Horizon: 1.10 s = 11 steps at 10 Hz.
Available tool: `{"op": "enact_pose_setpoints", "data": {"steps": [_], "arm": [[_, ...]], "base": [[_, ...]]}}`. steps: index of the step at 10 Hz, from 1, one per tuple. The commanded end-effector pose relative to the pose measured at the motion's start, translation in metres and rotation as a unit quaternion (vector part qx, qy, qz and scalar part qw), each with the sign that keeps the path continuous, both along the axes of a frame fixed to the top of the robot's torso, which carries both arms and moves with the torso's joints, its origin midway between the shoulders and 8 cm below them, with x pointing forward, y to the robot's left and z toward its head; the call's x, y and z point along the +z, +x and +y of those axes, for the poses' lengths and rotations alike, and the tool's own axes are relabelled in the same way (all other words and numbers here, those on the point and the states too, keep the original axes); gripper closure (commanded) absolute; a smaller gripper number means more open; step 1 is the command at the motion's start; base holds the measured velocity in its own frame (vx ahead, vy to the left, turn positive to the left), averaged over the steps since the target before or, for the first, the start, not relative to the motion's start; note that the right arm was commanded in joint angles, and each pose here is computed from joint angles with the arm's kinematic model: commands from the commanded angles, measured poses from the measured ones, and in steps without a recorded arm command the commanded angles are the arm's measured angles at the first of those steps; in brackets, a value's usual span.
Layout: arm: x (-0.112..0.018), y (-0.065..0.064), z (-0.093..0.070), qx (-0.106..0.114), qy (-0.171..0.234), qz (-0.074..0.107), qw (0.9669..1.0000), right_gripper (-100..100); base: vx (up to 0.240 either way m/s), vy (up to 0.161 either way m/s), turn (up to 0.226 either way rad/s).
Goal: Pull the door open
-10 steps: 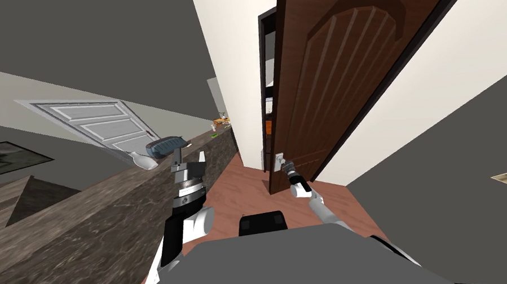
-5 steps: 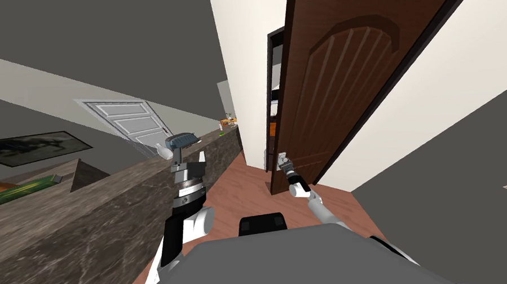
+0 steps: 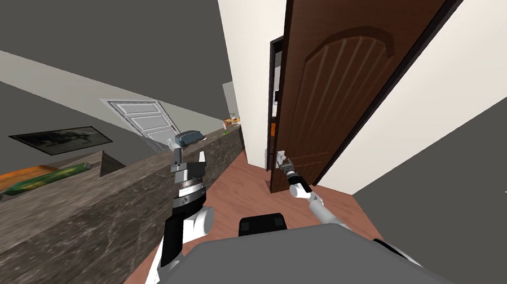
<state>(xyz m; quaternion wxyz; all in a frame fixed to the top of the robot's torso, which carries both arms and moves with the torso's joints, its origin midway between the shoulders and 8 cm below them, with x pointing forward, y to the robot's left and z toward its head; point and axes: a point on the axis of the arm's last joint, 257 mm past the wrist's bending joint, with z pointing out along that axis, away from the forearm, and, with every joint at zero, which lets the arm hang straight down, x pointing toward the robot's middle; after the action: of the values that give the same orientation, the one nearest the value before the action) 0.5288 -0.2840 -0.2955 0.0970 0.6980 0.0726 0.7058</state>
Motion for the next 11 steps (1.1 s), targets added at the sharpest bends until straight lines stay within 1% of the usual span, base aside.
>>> {"op": "enact_pose_setpoints", "data": {"steps": [1, 4, 6, 7, 8, 9, 11], "arm": [[0.0, -0.002, 0.0, 0.0, 0.036, 0.001, 0.9994, -100], [0.0, -0.004, 0.0, -0.001, 0.087, 0.002, 0.9962, -100], [-0.001, -0.006, 0.0, -0.001, 0.116, 0.003, 0.9933, -100], [-0.001, -0.005, 0.0, -0.001, 0.105, 0.003, 0.9945, -100], [-0.002, -0.007, -0.023, -0.016, 0.108, 0.002, 0.994, -100], [-0.003, -0.009, -0.04, -0.027, 0.108, 0.001, 0.9938, -100], [-0.002, -0.013, -0.074, -0.048, 0.108, -0.003, 0.993, -100]], "base": [[-0.085, -0.084, 0.081], [-0.097, -0.056, 0.059], [-0.072, -0.053, 0.059], [-0.036, -0.023, 0.014], [0.064, 0.017, 0.179], [0.144, 0.069, 0.332], [0.166, 0.028, 0.204]]}}
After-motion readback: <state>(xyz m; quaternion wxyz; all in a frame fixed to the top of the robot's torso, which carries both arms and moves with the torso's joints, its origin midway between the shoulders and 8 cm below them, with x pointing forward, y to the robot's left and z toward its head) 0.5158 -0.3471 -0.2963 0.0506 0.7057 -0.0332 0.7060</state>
